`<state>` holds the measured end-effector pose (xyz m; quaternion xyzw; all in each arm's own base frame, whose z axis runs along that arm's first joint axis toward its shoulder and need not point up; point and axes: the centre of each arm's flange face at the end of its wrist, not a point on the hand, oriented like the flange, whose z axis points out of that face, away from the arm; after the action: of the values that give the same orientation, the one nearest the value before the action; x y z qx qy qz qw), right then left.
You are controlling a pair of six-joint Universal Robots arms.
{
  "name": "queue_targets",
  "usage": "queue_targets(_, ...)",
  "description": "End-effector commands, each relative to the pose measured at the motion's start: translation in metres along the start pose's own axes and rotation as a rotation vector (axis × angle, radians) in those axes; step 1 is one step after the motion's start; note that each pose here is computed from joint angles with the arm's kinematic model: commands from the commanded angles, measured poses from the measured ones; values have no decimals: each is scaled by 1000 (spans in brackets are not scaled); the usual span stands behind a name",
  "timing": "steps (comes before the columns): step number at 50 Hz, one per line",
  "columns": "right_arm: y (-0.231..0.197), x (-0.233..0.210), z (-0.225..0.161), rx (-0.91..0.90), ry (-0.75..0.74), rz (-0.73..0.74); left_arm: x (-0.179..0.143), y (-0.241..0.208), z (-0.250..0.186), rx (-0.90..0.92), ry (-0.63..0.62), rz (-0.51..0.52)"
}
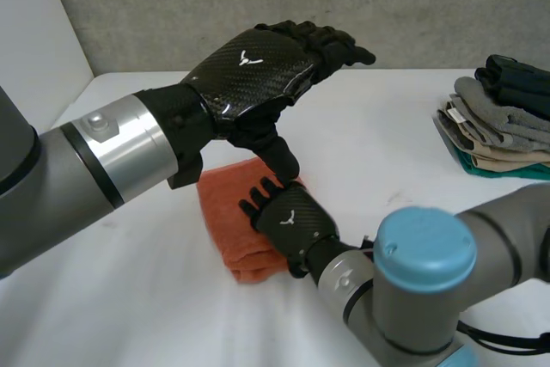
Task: Fold the laundry.
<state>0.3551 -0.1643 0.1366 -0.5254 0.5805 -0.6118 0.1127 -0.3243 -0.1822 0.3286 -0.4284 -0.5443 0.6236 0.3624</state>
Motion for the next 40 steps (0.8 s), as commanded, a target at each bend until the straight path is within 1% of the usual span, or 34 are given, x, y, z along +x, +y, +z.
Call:
queue_targets(1,18,-14,21,15,8,-10,1,-2,1,-4,7,-6)
queue_targets(6,27,-15,33,8,21,-13,2,2,1,-15,12,-14)
queue_targets(14,25,-7,47,37,68,-16,2,4,2,-18,7,-15)
queue_targets(21,25,-4,61,54,82,-19,-1,3,2,-16,0,-14)
queue_targets(31,13,7,79,118,112,-15,-5,3,1,-15,-11,-10)
queue_targets(35,-1,26,90,166,172,-17,-12,1,1,-9,-29,-5)
queue_targets(36,-7,40,94,182,206,-12,-13,0,1,-5,-33,-1)
queue_targets(39,-17,66,99,214,265,-4,-18,-8,1,15,-44,14)
queue_targets(40,-24,81,100,234,301,-1,-20,-10,1,22,-49,17)
